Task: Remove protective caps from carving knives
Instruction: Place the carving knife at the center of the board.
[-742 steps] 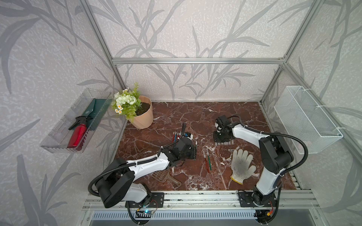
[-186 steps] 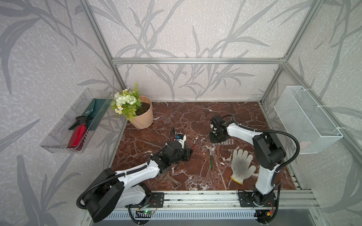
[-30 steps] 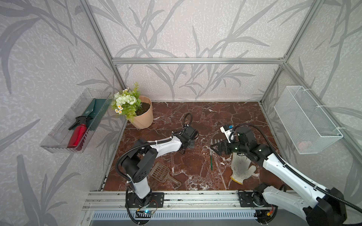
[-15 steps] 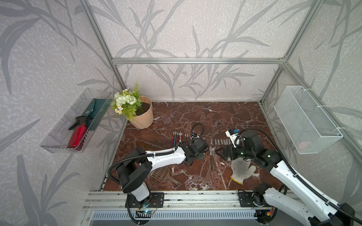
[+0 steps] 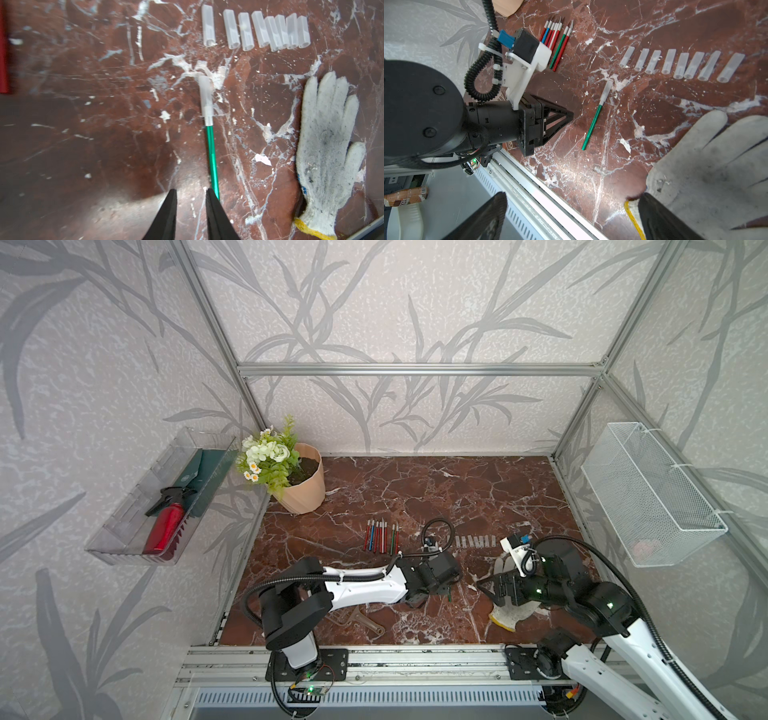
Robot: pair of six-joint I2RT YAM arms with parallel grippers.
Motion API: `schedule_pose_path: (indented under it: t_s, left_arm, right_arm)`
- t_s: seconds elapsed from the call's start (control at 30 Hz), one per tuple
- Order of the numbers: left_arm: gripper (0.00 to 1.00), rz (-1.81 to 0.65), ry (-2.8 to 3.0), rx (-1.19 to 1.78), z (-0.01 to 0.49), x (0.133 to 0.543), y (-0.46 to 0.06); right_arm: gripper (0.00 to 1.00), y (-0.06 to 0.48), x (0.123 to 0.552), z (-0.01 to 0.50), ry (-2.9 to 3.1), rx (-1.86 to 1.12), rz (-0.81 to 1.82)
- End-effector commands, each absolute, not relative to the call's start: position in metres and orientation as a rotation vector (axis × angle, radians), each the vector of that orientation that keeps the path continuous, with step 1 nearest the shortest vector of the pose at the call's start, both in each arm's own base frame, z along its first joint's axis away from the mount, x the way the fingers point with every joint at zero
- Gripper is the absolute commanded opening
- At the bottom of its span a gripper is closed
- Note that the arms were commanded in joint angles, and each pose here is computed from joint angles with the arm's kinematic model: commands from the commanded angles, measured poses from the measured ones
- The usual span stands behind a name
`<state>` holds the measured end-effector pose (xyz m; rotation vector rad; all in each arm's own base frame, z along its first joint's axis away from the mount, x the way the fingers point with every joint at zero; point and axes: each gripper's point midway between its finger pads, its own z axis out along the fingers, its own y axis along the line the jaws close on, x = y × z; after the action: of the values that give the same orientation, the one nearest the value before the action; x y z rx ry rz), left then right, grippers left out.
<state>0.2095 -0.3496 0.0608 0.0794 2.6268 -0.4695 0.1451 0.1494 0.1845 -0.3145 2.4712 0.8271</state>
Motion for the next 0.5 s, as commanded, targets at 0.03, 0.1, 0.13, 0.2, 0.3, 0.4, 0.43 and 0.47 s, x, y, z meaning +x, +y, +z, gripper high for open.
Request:
schedule_pose_path:
  t_s: [0.03,0.1,0.13,0.2,0.3,0.4,0.43,0.47]
  left_arm:
    - [0.29,-0.446,2.625,0.089,0.061,0.21,-0.365]
    - [0.29,-0.44,2.638,0.106,0.057,0.207,-0.371]
    - [0.29,-0.441,2.642,0.11,0.056,0.206,-0.373]
    - [0.29,-0.422,2.654,0.119,0.051,0.205,-0.376]
    - [0.29,-0.394,2.672,0.121,0.045,0.204,-0.377]
    - [0.29,-0.376,2.682,0.123,0.041,0.203,-0.378]
    - [0.29,-0.366,2.684,0.124,0.04,0.203,-0.377]
    - [0.29,-0.358,2.69,0.127,0.038,0.203,-0.378]
  right_arm:
    - [0.99,0.14,0.133,0.195,2.472,-0.284,0.816]
    - [0.99,0.138,0.132,0.198,2.464,-0.282,0.812]
    - [0.99,0.138,0.131,0.199,2.463,-0.283,0.813]
    - [0.99,0.137,0.13,0.2,2.461,-0.284,0.812]
    - [0.99,0.137,0.13,0.203,2.453,-0.288,0.812]
    - [0.99,0.137,0.13,0.204,2.449,-0.295,0.817]
    - [0.99,0.138,0.13,0.204,2.449,-0.298,0.819]
    - [0.99,0.138,0.129,0.204,2.448,-0.301,0.821]
